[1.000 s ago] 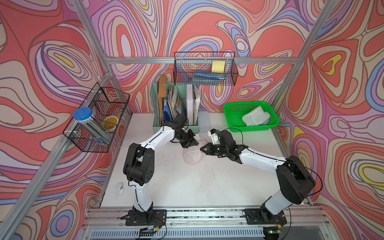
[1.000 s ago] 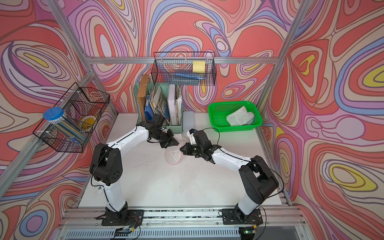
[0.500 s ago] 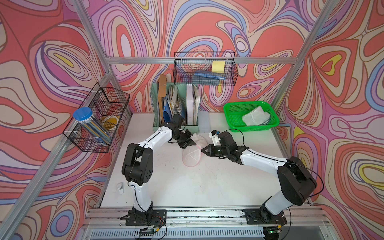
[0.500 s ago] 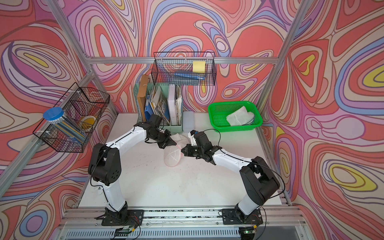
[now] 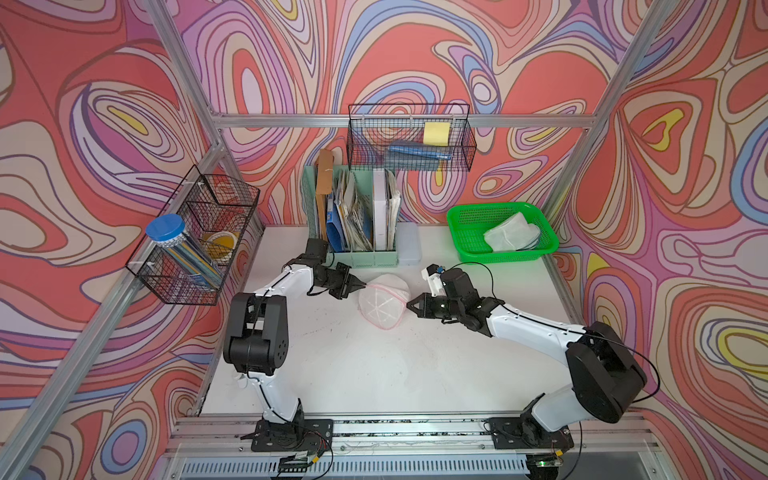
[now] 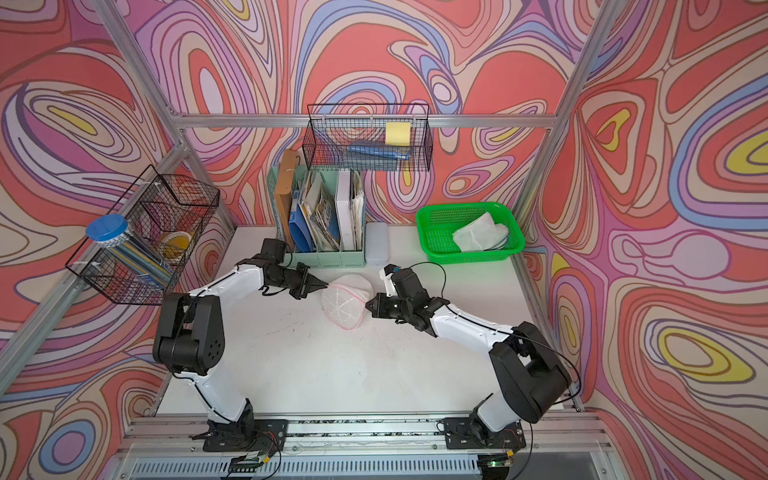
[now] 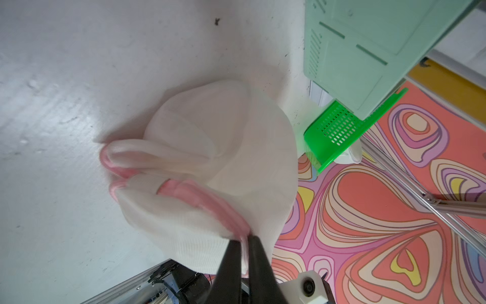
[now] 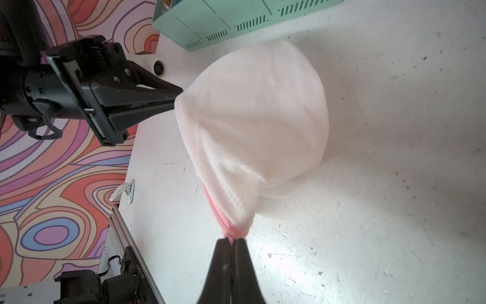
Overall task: Turn the laundry bag inside out
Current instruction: Zip the zipper on the laundry bag.
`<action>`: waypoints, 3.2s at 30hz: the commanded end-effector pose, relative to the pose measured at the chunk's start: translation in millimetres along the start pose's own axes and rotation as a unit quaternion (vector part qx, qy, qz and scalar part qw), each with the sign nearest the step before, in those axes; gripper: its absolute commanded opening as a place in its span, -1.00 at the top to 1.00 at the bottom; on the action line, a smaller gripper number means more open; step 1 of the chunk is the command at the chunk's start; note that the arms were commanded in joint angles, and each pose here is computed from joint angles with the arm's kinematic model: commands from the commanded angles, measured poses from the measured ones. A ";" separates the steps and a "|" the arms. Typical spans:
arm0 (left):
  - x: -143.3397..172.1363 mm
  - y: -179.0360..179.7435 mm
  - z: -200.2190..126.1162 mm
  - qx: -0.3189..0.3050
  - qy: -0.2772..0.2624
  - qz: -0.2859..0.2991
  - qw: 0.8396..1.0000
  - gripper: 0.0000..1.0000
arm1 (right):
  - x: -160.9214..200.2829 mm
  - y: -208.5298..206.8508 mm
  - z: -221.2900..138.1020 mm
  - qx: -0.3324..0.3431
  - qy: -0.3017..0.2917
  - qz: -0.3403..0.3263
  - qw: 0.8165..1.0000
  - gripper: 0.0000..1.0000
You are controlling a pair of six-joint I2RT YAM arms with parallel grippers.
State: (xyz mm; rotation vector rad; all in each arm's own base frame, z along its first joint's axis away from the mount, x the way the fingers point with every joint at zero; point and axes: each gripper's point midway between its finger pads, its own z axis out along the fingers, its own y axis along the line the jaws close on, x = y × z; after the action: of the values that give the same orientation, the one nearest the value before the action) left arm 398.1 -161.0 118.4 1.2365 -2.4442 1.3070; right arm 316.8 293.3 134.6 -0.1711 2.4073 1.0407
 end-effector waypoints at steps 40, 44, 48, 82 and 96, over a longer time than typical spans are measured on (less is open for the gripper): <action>92.7 -7.7 55.7 -0.240 -0.034 0.289 0.926 0.46 | -9.1 21.0 17.3 -0.023 0.025 -0.039 0.999 1.00; 91.8 -7.4 56.7 -0.240 -0.035 0.285 0.928 0.95 | -7.3 19.0 16.7 -0.019 0.027 -0.039 0.999 1.00; 89.6 -14.1 49.8 -0.236 -0.042 0.281 0.929 1.00 | -0.9 14.0 14.9 -0.013 0.033 -0.038 0.999 1.00; 85.4 -4.4 -9.5 -0.188 -0.033 0.268 0.944 0.15 | -2.6 14.7 11.7 -0.008 0.032 -0.048 0.998 1.00; 105.9 2.8 43.3 -0.230 -0.017 0.282 0.931 0.14 | -1.8 17.9 11.3 -0.011 0.035 -0.055 0.998 1.00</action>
State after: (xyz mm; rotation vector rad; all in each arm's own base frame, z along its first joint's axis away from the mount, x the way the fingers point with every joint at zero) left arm 332.1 -256.1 134.1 0.4340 -2.9873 0.7275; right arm 315.2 309.1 135.3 -0.3185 2.4325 1.0280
